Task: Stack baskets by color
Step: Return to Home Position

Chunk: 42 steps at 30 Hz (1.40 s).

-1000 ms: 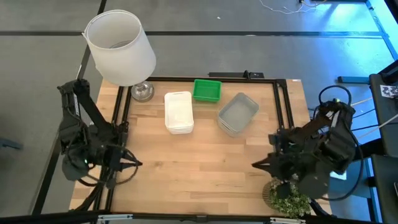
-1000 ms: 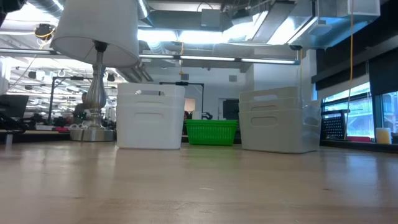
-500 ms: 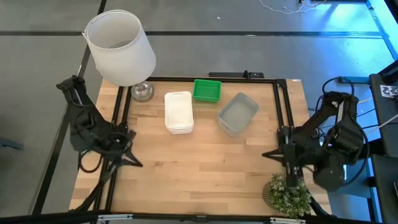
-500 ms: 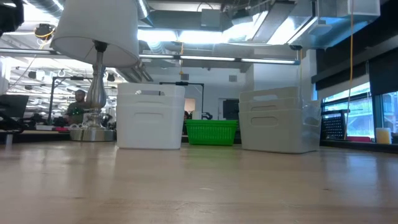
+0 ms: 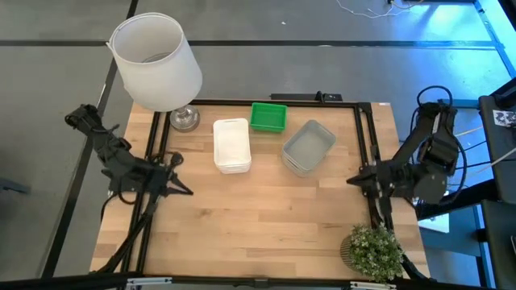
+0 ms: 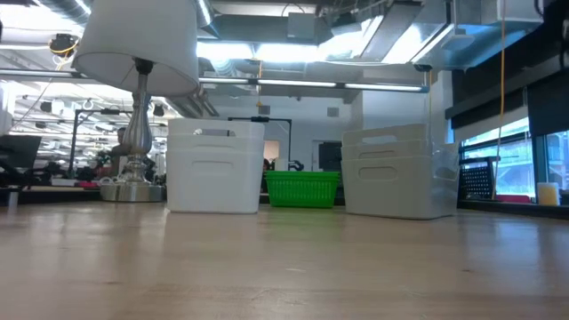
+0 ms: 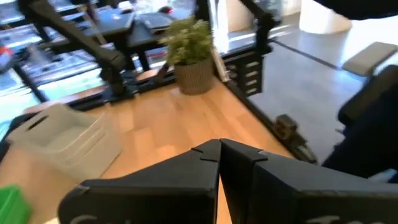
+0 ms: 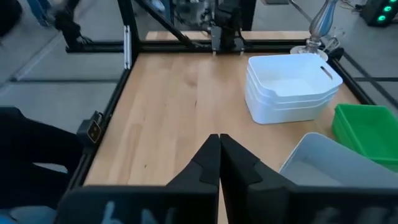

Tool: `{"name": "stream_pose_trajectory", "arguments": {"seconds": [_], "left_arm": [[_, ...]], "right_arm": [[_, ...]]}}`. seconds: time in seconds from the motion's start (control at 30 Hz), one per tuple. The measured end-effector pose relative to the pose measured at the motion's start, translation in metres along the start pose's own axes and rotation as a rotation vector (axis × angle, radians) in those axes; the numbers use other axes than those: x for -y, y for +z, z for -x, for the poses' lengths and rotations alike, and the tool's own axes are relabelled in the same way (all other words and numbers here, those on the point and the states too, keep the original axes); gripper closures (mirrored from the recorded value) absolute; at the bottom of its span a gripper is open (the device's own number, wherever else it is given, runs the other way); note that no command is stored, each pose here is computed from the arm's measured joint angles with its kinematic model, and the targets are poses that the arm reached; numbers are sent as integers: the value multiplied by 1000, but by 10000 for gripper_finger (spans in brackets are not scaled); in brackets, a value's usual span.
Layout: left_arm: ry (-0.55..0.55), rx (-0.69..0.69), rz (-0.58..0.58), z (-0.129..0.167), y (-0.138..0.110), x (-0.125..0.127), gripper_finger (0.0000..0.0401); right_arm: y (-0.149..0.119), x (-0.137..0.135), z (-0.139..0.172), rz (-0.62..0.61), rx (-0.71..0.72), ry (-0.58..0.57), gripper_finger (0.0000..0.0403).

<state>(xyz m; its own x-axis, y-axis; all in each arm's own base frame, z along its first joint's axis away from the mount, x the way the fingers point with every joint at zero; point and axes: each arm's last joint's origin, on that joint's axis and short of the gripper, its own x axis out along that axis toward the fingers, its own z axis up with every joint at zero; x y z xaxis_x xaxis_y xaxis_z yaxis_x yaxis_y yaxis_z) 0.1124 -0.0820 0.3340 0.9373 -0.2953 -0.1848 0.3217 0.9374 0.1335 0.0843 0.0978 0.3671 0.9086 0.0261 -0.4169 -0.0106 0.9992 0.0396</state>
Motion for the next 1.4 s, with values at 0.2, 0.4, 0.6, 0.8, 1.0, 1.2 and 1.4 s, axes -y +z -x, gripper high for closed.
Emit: {"name": "stream_pose_trajectory", "arguments": {"seconds": [0.2, 0.4, 0.6, 0.8, 1.0, 1.2, 1.4], "left_arm": [[43, 31, 28, 15, -19, -13, 401], [75, 67, 70, 29, -42, -19, 401], [84, 133, 71, 45, -59, -23, 401], [103, 202, 92, 58, -76, -26, 401], [115, 246, 81, 67, -87, -28, 401], [129, 227, 50, 65, -90, -28, 401], [118, 236, 47, 61, -93, -26, 401]], "right_arm": [[-28, 31, 7, -54, 75, 54, 403], [-50, 57, 14, -104, 144, 101, 403], [-68, 78, 20, -132, 192, 129, 403], [-82, 96, 25, -152, 245, 152, 403], [-92, 112, 32, -181, 305, 177, 403], [-91, 115, 34, -168, 330, 184, 403], [-91, 106, 28, -166, 365, 216, 403]]}}
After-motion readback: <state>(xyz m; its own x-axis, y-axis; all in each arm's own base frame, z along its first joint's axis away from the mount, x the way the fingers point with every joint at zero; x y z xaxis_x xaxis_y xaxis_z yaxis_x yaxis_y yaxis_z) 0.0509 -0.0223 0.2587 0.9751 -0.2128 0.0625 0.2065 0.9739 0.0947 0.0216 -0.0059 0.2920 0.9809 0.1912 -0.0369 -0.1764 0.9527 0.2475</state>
